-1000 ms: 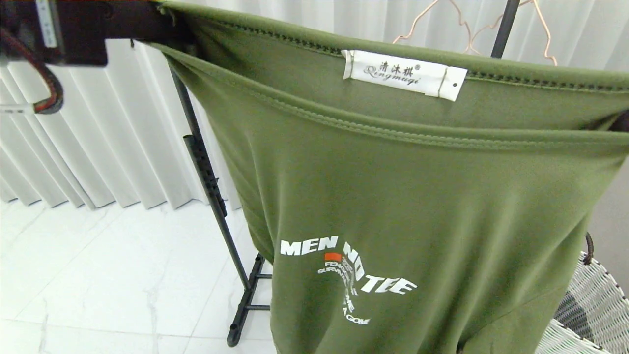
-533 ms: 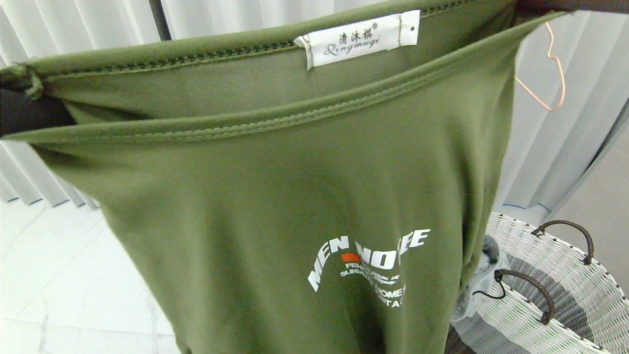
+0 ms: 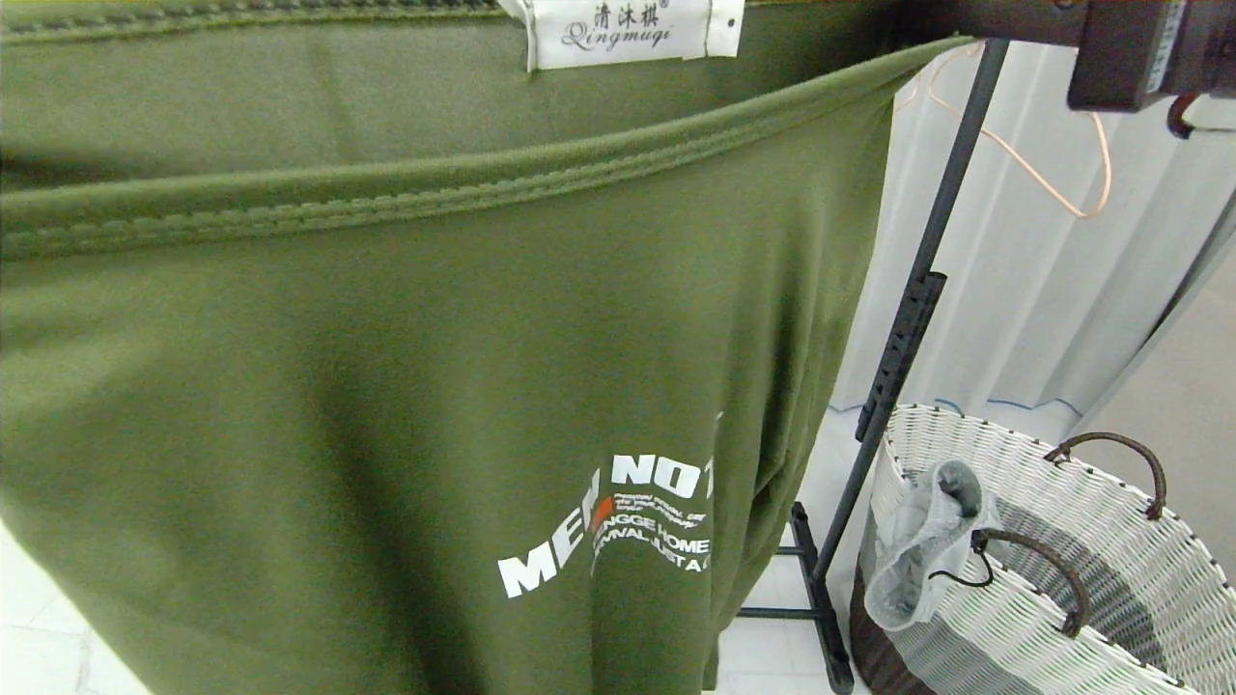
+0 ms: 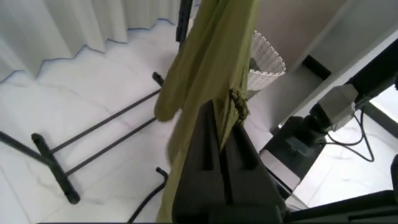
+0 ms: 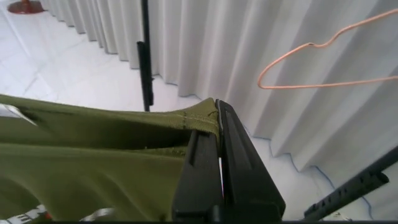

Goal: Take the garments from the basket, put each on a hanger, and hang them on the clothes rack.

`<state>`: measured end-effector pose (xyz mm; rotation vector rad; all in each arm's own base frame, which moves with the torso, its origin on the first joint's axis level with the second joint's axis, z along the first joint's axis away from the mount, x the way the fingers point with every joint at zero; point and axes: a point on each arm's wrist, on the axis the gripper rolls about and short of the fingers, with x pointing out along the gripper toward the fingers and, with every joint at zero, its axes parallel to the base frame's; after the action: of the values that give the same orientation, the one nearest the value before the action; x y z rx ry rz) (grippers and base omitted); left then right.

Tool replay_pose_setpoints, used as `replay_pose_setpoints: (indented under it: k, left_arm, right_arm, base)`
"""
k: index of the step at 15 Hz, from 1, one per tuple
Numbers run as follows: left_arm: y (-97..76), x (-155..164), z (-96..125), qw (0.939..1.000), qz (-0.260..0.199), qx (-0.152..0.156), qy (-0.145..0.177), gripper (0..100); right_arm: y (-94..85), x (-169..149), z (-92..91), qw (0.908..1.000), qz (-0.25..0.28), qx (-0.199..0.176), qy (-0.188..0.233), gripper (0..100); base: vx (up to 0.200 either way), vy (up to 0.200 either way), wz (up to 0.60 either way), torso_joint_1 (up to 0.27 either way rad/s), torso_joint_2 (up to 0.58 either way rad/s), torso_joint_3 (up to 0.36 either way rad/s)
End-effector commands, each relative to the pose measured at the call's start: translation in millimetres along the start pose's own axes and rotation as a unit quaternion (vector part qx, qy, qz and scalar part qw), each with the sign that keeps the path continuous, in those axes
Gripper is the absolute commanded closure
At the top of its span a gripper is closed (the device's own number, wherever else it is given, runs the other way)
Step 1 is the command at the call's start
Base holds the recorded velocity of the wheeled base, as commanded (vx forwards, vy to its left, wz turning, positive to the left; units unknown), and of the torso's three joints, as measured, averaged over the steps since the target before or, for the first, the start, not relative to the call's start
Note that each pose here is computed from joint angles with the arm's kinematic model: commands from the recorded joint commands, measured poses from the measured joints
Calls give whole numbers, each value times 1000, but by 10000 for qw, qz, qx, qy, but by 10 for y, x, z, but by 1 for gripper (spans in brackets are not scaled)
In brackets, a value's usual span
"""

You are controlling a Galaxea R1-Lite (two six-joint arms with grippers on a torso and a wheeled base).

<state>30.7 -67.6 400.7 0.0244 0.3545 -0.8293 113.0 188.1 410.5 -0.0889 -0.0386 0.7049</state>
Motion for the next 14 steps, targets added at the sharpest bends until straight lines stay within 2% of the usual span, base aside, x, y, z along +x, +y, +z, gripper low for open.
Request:
replay_pose_setpoints:
  k: [1, 3, 4, 5, 8, 11, 14]
  left_arm:
    - [15, 29, 10, 9996, 288, 13, -30, 100]
    - [42, 120, 47, 9977, 684, 34, -19, 100]
    - [67, 198, 72, 9953, 938, 221, 33, 100]
    - [71, 274, 93, 9942, 1048, 240, 4, 100]
    - [115, 568, 111, 9897, 1429, 122, -60, 100]
    - [120, 622, 90, 9894, 1450, 123, -7, 100]
    - [117, 617, 113, 9897, 1424, 91, -123, 100]
  right_arm:
    - [-91, -117, 9, 9997, -196, -47, 125, 100]
    - [-167, -289, 27, 9991, -357, -77, 212, 100]
    - [-207, -400, 35, 9990, -362, -84, 248, 100]
    - [-239, -478, 21, 9988, -380, -83, 306, 100]
    - [-292, -636, -189, 9969, -410, -195, 638, 100]
    - [-288, -634, -221, 9967, -399, -209, 673, 100]
    - [-271, -597, -219, 9967, -390, -238, 666, 100]
  base:
    - [0, 0, 0, 0, 0, 0]
    - [0, 0, 0, 0, 0, 0]
    - [0, 0, 0, 0, 0, 0]
    - [0, 0, 0, 0, 0, 0]
    - [0, 0, 0, 0, 0, 0]
    - [0, 0, 0, 0, 0, 0]
    - [0, 0, 0, 0, 0, 0]
